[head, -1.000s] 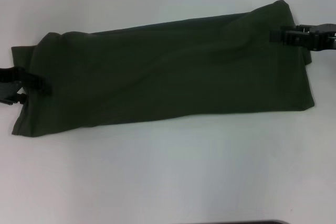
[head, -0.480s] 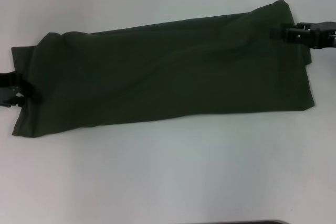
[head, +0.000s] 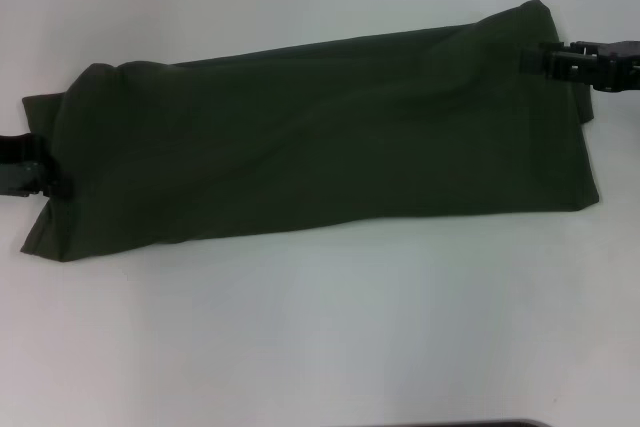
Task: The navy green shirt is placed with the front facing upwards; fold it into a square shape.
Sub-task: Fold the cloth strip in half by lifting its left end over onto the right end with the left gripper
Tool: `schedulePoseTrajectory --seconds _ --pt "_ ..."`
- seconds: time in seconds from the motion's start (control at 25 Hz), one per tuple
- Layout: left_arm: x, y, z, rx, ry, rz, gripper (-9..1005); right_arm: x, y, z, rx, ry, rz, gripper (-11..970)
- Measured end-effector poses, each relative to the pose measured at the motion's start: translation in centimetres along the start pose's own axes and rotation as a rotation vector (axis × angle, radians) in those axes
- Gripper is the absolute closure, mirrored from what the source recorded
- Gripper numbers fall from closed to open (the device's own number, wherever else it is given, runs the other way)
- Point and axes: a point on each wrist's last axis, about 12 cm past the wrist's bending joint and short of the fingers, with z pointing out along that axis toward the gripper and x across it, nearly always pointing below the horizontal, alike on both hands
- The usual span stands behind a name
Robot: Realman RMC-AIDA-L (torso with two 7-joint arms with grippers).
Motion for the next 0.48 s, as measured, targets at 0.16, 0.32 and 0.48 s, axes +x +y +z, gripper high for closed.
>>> schedulePoseTrajectory --seconds 0.16,0.32,0.48 --pt "0.1 -0.2 0.0 0.017 0.003 0.023 965 0.0 0.0 0.0 0.000 0.000 0.000 436" --pt "0.2 -0.4 -0.3 0.048 -0.002 0.053 965 0.0 0.0 0.0 0.001 0.000 0.000 436" --pt "0.4 0.4 -1.3 0.021 -0.032 0.035 965 0.0 0.0 0.0 0.004 -0.001 0.000 438"
